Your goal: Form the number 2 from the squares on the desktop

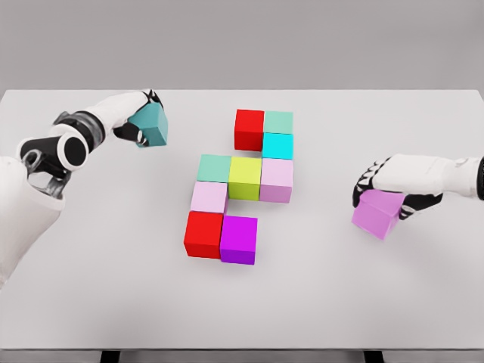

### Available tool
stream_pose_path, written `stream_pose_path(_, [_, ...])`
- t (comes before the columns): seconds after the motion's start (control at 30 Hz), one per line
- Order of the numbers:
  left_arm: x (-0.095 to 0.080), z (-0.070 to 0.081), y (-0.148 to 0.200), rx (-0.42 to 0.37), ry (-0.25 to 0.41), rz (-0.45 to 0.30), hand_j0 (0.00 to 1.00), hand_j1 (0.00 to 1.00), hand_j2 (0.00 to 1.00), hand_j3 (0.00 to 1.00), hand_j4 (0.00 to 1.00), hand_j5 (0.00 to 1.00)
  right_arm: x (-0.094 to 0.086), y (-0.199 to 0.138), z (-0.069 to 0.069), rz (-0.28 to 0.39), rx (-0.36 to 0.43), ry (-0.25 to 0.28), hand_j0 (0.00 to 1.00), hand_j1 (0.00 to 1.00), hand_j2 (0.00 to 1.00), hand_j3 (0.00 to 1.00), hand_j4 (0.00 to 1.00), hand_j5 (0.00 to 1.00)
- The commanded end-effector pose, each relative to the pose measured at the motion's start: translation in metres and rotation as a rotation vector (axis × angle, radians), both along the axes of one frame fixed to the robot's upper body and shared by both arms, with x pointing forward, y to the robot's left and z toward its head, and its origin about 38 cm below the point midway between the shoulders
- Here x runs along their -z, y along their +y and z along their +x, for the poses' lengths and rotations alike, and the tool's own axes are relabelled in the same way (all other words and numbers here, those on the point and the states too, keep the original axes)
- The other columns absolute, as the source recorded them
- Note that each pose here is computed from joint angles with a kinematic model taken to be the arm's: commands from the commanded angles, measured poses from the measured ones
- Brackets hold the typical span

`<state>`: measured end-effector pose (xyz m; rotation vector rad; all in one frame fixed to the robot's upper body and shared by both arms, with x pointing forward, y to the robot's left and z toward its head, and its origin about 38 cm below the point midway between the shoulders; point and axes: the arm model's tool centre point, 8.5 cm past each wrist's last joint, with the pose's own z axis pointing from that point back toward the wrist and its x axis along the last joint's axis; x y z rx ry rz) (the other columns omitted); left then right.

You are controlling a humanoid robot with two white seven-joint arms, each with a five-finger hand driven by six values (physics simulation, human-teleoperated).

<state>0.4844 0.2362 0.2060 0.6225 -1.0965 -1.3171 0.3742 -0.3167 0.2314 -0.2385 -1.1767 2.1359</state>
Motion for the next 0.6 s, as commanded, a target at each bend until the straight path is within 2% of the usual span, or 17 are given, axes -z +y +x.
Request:
stream_pose_path(0.0, [0.011, 0.005, -0.017, -0.001, 0.006, 0.005, 0.34, 0.34, 0.34, 0.34, 0.34, 0.34, 0.0, 0.011, -0.003, 0.023, -0.06, -0.005, 0.51, 0.51, 0.51, 0.51, 0.51, 0.51])
stream_pose_path(0.1, [0.017, 0.014, -0.038, 0.003, 0.016, 0.012, 0.34, 0.34, 0.34, 0.34, 0.34, 0.34, -0.002, 0.024, -0.004, 0.035, -0.152, -0.035, 0.51, 0.51, 0.51, 0.51, 0.51, 0.51])
stream_pose_path(0.2, [0.019, 0.016, -0.054, 0.022, 0.016, 0.018, 0.33, 0.33, 0.33, 0.33, 0.33, 0.33, -0.004, 0.035, -0.011, 0.06, -0.264, -0.052, 0.51, 0.51, 0.51, 0.51, 0.51, 0.51])
stream_pose_path(0.57, [0.024, 0.021, -0.095, 0.045, 0.01, 0.032, 0.33, 0.33, 0.33, 0.33, 0.33, 0.33, 0.0, 0.064, -0.008, 0.114, -0.323, -0.058, 0.51, 0.51, 0.51, 0.51, 0.51, 0.51])
